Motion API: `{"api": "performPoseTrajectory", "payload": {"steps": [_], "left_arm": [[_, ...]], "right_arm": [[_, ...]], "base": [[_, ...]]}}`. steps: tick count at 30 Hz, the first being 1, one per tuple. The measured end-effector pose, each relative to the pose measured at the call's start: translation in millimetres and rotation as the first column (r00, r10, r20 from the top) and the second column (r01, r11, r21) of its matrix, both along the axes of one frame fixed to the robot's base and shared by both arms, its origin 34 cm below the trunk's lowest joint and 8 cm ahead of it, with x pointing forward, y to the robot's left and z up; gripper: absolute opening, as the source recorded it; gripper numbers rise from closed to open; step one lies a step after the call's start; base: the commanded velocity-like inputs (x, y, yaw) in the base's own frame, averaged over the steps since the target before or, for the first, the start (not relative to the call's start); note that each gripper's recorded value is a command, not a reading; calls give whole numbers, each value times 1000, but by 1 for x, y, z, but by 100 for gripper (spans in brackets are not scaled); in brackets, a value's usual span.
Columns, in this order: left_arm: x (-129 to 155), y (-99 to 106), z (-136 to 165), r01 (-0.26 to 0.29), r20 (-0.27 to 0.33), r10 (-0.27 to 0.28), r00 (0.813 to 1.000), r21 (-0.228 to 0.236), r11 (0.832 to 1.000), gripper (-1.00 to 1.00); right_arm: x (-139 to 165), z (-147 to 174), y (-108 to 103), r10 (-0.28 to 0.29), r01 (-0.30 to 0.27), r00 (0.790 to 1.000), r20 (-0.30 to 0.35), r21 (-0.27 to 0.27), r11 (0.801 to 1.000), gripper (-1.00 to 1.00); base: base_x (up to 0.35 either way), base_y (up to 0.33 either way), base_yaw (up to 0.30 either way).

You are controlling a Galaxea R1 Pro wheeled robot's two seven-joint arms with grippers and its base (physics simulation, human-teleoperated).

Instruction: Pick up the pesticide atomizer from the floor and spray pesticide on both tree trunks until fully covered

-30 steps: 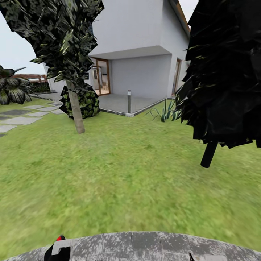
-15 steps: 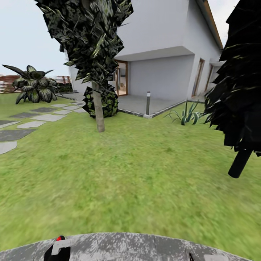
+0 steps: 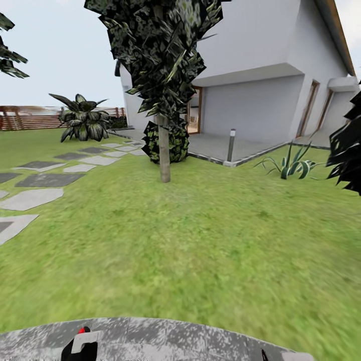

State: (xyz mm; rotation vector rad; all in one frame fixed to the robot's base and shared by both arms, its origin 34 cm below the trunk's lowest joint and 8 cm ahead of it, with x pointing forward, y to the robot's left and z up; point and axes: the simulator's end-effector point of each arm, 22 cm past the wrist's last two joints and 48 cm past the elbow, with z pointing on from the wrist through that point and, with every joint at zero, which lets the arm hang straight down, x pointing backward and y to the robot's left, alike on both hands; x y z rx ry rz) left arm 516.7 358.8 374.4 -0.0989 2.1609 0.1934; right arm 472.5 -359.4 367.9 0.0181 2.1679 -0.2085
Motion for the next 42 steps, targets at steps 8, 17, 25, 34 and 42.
{"api": "performPoseTrajectory", "payload": {"steps": [8,17,25,34,42], "left_arm": [[2,0,3,1,7,-1,1000,0,1000,-100],[2,0,2,1,5,-1,1000,0,1000,-100],[1,0,0,1,1,-1,1000,0,1000,-100],[-1,0,-2,0,-6,0,1000,0,1000,-100],[-2,1,-4,-3,-12,3,1000,1,1000,-100]], "right_arm": [[1,2,0,0,0,1000,5,0,1000,100],[1,-2,22,4,-4,1000,3,33,999,100],[0,-4,27,4,-4,1000,0,40,999,100],[-1,-6,27,5,-4,1000,-5,40,999,100],[-2,-7,28,5,-4,1000,-10,41,999,100]], "base": [[0,6,274],[0,0,276],[0,0,277],[0,0,277],[62,20,277]]}}
